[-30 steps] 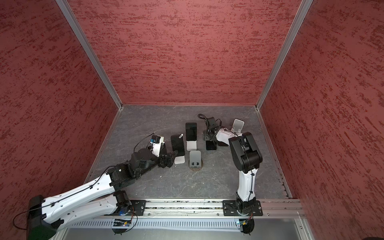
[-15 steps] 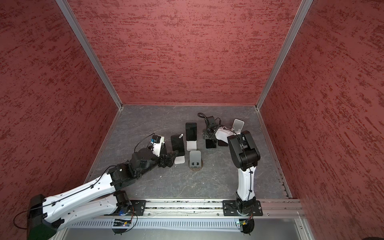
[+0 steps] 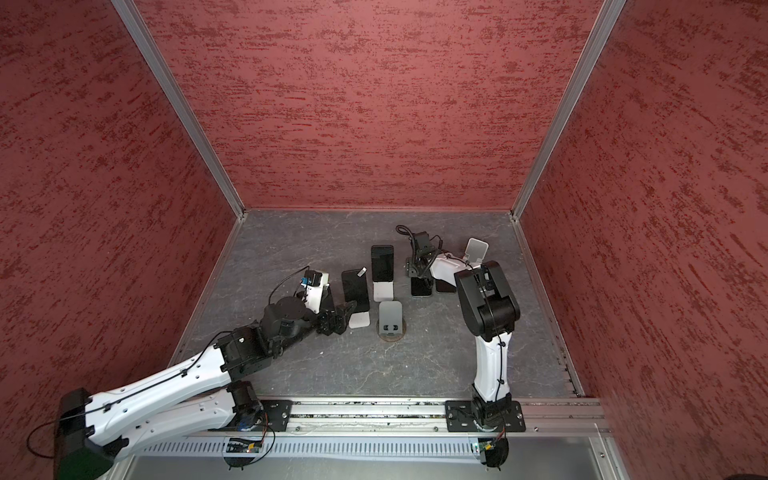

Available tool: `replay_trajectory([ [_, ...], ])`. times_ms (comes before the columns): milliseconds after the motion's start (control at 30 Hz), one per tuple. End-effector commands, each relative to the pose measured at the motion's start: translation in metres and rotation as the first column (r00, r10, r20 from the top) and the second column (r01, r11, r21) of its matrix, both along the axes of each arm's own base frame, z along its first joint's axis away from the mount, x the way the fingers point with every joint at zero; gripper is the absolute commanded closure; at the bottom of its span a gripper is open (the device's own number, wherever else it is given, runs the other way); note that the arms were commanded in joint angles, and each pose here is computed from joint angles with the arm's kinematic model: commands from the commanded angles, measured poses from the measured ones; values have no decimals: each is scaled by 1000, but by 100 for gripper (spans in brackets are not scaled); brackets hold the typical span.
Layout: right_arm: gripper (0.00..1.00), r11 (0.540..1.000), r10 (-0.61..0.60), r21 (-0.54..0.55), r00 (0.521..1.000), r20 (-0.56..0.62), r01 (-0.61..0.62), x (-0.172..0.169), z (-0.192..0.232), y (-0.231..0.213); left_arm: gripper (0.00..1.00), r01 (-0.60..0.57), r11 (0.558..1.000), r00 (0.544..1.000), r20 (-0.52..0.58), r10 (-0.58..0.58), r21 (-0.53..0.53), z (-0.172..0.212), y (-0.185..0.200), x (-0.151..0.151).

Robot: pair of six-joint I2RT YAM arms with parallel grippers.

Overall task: Remove the phone from the phone stand
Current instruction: 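Lower the teal-edged phone flat beside the black phone and open the right gripper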

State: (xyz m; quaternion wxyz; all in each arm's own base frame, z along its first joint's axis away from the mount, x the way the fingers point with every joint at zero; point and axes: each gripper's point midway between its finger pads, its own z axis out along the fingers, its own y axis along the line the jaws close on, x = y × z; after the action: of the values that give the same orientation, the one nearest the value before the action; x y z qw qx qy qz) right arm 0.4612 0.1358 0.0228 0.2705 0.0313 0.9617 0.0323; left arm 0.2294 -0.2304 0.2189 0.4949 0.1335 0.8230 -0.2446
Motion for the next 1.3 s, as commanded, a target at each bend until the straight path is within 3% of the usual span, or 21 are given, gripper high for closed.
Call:
replay_trajectory([
  [0, 34, 999, -33, -9, 999, -30, 32, 2, -16, -8, 1, 5, 1000, 1000, 27, -5, -15, 12, -4, 2],
  [1267, 21, 1000, -25, -3, 998, -65, 25, -8, -24, -7, 1, 12, 1000, 999, 38, -12, -14, 14, -6, 3],
])
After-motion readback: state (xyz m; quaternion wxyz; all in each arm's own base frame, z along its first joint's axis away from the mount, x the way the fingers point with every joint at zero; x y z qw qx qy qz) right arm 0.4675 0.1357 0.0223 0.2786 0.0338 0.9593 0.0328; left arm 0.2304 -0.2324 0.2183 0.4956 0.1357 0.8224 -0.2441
